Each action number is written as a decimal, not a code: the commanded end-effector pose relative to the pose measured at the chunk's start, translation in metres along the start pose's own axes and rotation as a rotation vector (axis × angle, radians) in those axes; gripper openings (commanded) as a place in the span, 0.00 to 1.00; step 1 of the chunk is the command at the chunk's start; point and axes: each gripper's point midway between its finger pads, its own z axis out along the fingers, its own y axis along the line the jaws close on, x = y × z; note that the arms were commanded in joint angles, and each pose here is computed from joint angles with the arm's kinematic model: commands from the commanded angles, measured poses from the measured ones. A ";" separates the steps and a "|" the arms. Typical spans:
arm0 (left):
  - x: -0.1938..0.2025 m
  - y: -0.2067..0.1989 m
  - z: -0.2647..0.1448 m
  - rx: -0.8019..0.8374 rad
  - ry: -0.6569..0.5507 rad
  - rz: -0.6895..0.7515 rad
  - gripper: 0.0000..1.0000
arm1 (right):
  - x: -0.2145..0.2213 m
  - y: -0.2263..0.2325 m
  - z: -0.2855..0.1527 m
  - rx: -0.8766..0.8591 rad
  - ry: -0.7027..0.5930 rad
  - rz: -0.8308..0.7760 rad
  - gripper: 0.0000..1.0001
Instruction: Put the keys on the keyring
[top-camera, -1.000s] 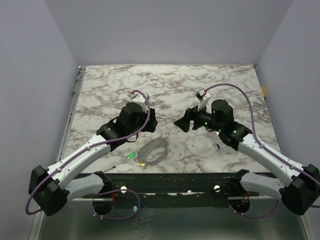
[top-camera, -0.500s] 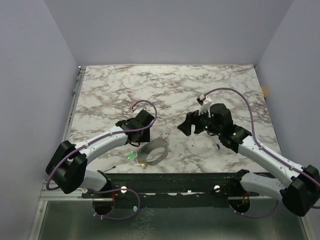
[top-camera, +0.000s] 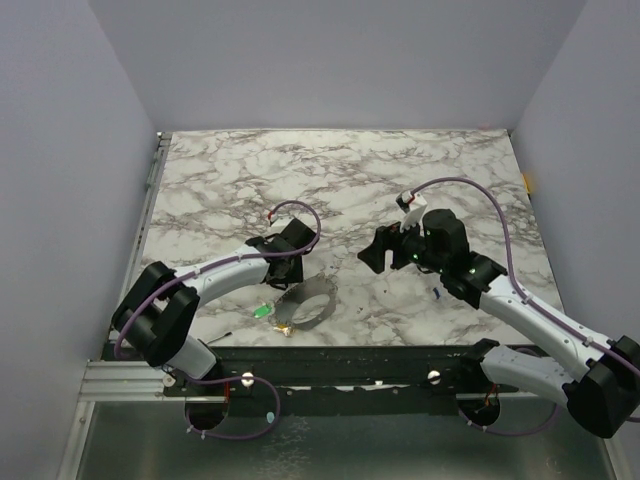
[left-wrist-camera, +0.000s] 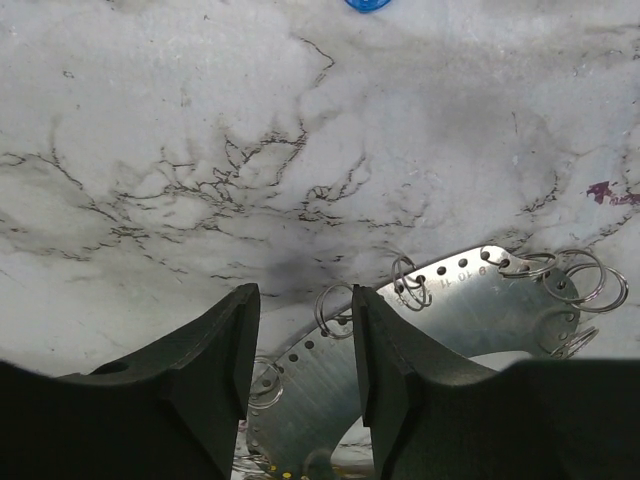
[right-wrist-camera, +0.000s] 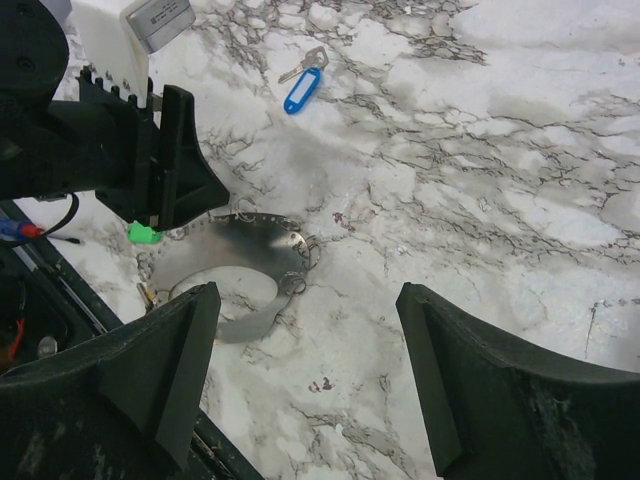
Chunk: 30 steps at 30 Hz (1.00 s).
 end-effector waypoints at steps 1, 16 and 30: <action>-0.005 -0.015 0.001 0.041 0.006 -0.047 0.43 | 0.008 -0.004 -0.003 0.018 0.011 -0.019 0.83; 0.011 -0.027 0.011 0.093 0.067 -0.097 0.38 | 0.007 -0.005 -0.003 0.018 -0.001 -0.023 0.83; 0.009 -0.006 0.000 0.027 0.026 -0.126 0.54 | 0.009 -0.006 -0.002 0.019 0.001 -0.022 0.83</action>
